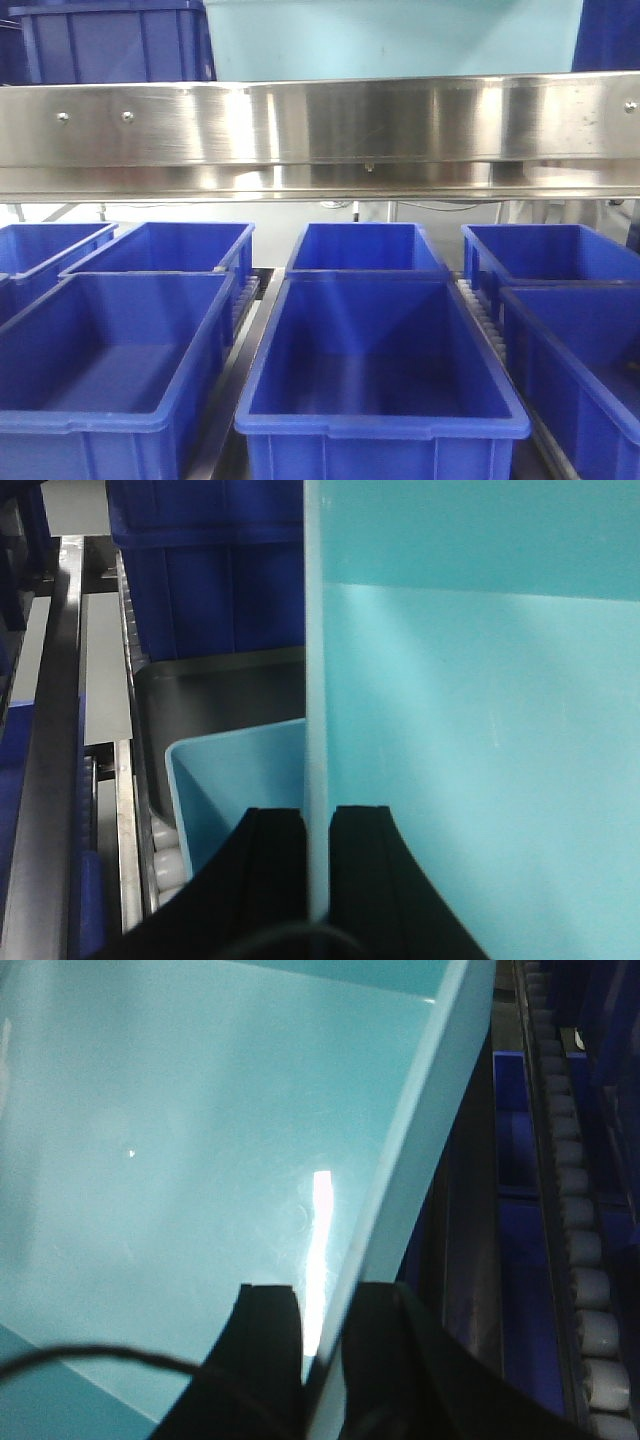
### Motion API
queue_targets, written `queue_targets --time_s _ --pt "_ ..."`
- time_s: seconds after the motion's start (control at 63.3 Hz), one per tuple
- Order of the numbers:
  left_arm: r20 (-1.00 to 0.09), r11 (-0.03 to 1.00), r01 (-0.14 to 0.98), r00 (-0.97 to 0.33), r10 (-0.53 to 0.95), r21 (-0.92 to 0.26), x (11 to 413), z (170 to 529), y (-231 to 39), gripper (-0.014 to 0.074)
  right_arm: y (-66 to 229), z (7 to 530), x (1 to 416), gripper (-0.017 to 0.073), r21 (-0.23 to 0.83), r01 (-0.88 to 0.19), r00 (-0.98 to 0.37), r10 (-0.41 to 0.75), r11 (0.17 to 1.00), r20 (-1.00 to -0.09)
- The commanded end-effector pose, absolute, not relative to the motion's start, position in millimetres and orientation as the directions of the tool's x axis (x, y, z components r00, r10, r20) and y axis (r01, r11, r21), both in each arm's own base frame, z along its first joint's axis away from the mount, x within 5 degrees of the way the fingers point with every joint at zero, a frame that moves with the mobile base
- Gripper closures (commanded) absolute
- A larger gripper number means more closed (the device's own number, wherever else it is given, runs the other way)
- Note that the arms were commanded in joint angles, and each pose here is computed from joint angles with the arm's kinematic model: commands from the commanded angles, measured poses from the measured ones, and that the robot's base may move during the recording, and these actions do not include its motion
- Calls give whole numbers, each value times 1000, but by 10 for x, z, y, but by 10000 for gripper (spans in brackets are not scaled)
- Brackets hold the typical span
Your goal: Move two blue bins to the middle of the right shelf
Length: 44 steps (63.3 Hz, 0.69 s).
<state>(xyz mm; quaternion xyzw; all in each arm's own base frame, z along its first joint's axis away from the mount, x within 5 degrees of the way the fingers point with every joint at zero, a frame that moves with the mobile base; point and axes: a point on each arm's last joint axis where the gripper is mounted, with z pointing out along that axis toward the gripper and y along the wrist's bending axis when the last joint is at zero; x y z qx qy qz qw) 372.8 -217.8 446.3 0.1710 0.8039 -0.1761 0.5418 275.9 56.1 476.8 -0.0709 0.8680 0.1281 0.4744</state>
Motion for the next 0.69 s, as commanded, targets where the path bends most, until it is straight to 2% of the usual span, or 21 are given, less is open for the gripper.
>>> queue_targets --time_s 0.0,0.679 --pt "-953 875 473 -299 47 -106 3705 4579 -2172 704 591 4860 2706 712 145 -282 -490 -12 948 -872" --pt "-953 875 473 -299 47 -106 3705 4579 -2172 704 591 4860 2706 712 145 -282 -490 -12 948 -872"
